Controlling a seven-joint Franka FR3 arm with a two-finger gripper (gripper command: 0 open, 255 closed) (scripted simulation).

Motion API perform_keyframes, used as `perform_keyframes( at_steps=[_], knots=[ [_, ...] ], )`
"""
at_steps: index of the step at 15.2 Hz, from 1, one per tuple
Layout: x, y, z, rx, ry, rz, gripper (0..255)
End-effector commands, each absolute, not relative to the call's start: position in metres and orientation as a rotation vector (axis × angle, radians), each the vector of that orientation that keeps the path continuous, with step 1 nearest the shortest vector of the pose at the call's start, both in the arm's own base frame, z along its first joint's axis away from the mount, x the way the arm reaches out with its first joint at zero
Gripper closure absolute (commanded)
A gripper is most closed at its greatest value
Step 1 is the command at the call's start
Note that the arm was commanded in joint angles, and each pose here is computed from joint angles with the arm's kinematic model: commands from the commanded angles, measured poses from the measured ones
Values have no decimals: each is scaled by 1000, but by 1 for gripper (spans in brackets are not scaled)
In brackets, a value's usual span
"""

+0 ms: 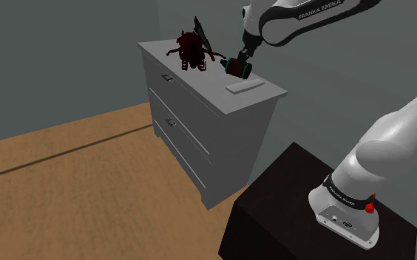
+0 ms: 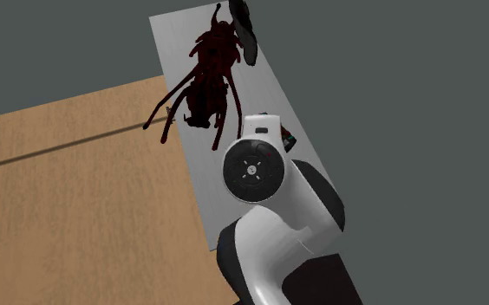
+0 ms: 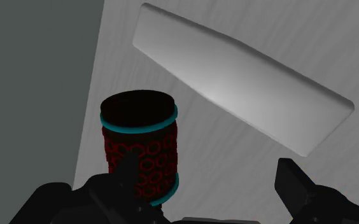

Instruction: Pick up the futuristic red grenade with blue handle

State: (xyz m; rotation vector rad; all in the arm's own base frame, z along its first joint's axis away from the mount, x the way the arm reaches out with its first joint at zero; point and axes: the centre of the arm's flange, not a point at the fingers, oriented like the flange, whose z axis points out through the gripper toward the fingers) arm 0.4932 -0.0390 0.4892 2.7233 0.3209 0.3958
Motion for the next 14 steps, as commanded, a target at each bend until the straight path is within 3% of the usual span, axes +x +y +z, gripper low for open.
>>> perform_keyframes(
  at_steps=[1, 11, 14],
  knots=[
    [514, -44, 480, 2667, 363, 427, 0],
    [614, -65, 449, 2394, 531, 552, 0],
    [614, -65, 433, 2394, 531, 552, 0]
  ],
)
